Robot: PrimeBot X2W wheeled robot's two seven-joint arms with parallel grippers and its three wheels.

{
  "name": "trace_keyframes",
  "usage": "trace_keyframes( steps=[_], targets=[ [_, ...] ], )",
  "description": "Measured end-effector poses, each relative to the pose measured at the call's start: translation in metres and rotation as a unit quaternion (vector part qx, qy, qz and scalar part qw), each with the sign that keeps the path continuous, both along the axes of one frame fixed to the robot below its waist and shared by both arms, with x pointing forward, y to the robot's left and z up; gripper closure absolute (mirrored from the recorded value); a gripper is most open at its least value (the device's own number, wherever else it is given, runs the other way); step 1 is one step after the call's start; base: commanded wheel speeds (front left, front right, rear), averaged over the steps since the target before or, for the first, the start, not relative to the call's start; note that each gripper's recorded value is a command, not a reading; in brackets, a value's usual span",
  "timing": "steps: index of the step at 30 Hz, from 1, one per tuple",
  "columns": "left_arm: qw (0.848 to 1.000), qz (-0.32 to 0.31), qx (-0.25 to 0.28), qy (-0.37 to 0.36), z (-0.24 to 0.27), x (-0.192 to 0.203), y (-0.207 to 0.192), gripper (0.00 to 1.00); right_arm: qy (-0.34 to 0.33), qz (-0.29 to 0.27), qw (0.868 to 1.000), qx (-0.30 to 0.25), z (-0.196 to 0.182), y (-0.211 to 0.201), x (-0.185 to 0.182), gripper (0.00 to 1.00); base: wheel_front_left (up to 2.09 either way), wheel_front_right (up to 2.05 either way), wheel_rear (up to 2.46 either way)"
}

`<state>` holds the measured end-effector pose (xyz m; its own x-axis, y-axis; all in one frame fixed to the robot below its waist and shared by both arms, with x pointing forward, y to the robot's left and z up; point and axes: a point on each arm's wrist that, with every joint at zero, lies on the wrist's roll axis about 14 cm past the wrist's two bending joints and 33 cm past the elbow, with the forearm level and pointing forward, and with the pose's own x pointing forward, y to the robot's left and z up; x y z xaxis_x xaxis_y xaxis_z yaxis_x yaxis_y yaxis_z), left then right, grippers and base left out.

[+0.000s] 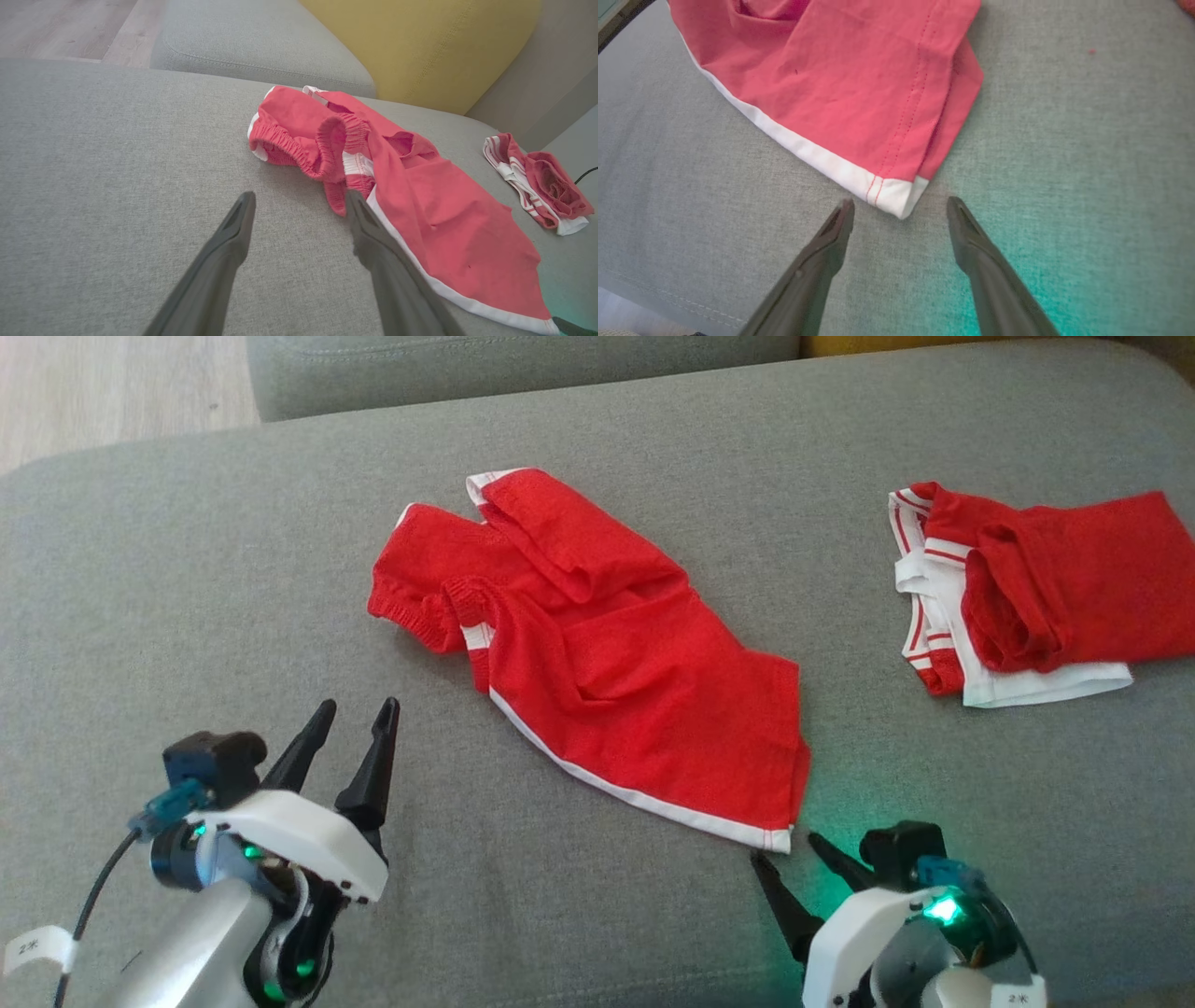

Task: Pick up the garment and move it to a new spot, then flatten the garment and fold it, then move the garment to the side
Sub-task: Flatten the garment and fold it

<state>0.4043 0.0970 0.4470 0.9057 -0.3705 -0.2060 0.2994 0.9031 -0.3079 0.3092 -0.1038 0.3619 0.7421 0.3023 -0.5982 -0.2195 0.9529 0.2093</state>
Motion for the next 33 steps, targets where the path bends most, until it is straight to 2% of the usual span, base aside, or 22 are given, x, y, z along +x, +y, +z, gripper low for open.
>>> trace_keyframes(
  steps=[18,21,22,29,33],
  targets=[
    [1.000,0.002,0.001,0.005,-0.006,0.004,0.004,0.00,-0.012,0.007,1.000,0.008,0.000,0.007,0.016,0.00,0.00,0.00,0.00],
    [1.000,0.003,0.001,0.007,-0.007,0.005,0.005,0.00,-0.015,0.011,1.000,0.003,-0.001,0.007,0.018,0.87,0.00,0.00,0.00],
    [1.000,0.004,0.001,0.007,-0.007,0.005,0.005,0.00,-0.016,0.014,1.000,-0.001,-0.001,0.008,0.019,1.00,0.00,0.00,0.00],
    [1.000,0.006,0.001,0.000,-0.004,0.009,0.007,0.00,-0.018,0.024,1.000,-0.009,-0.003,0.010,0.021,1.00,0.00,0.00,0.00],
    [1.000,0.008,0.004,0.001,-0.005,0.009,0.008,0.00,-0.024,0.009,1.000,-0.015,0.000,-0.001,0.025,1.00,0.00,0.00,0.00]
  ],
)
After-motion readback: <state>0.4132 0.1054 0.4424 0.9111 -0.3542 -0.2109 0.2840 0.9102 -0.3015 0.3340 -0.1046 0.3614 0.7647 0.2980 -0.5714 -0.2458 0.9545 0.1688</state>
